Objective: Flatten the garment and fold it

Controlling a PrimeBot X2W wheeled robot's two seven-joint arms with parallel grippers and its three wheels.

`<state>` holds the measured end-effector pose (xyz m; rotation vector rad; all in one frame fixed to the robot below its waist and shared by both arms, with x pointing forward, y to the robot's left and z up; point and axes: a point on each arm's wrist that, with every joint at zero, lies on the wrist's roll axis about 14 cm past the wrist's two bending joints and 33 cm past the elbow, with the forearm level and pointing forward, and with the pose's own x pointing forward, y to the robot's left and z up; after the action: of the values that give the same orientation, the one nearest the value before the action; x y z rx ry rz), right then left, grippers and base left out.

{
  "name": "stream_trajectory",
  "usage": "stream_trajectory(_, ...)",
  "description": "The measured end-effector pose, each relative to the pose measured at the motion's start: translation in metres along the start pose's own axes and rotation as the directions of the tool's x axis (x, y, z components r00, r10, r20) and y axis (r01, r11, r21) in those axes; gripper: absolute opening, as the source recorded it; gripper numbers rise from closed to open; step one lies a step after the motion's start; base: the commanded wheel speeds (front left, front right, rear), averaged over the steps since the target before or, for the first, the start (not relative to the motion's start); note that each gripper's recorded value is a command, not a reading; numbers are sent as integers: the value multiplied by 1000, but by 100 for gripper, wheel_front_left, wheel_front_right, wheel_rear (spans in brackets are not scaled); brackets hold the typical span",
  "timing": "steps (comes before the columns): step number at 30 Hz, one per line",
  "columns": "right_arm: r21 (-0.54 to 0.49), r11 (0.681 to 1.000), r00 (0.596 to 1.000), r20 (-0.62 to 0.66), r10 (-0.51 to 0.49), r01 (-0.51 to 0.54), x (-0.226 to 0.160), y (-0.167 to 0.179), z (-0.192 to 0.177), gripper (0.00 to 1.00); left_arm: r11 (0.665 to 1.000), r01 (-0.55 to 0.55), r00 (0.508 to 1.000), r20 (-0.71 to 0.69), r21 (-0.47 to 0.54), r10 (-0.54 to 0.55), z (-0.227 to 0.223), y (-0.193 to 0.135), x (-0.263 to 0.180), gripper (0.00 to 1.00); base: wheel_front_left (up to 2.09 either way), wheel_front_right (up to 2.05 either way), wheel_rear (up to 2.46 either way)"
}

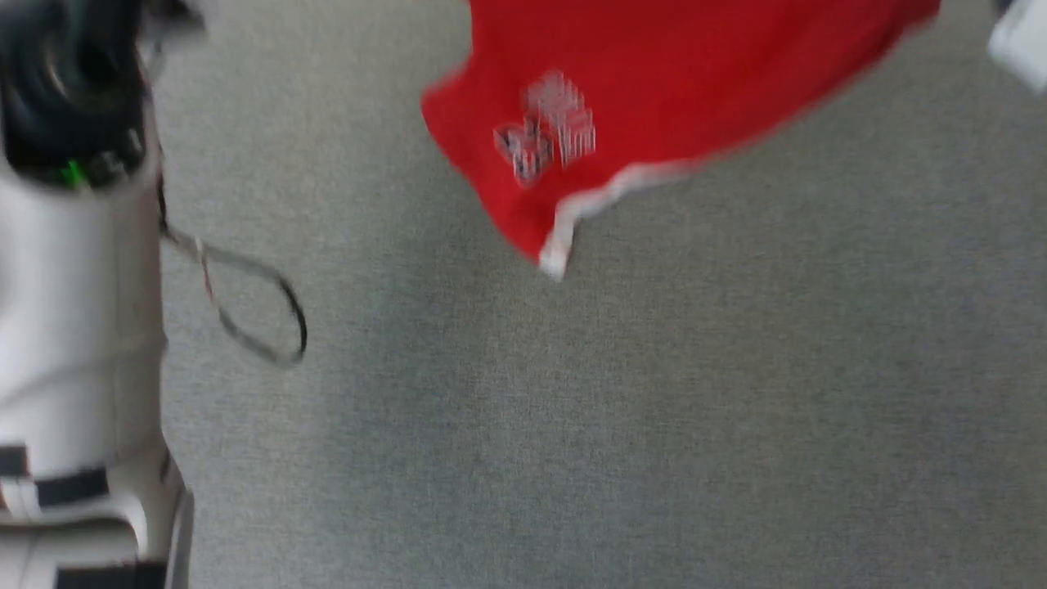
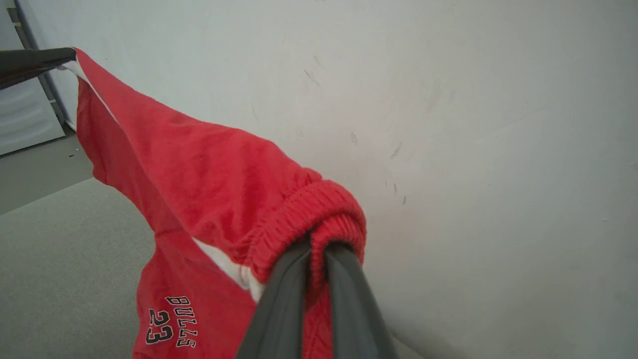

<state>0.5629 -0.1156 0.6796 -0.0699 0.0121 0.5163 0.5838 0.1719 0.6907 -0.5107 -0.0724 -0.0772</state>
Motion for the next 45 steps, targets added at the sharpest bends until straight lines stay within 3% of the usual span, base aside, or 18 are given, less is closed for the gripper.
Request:
stream_trajectory(12,-105,990,995,29,-94,96,96,-60,-40,0,999,-13,986,169,31,7,-4,19,89,0,0,0,0)
stream_trajectory(22,-206,973,993,75,-88,102,138,-74,-83,0,997,9,964,265,73,-28,-26,32,119,0,0,0,0)
stream_trajectory(27,-217,974,997,0,-72,71,149,-74,-132,0,996,33,981,190,85,-49,-70,42,130,0,0,0,0)
stream_trajectory(32,-167,986,997,-74,-21,9,147,-59,-172,0,998,3,996,87,56,-8,-113,68,123,0,0,0,0)
stream_trajectory(37,-84,996,996,-89,9,-16,129,-53,-175,0,1000,22,999,24,16,-23,-128,67,102,0,0,0,0)
stream_trajectory(45,153,988,987,-152,55,-31,71,-28,-199,0,999,16,992,-123,-34,-20,-160,70,36,0,0,0,0)
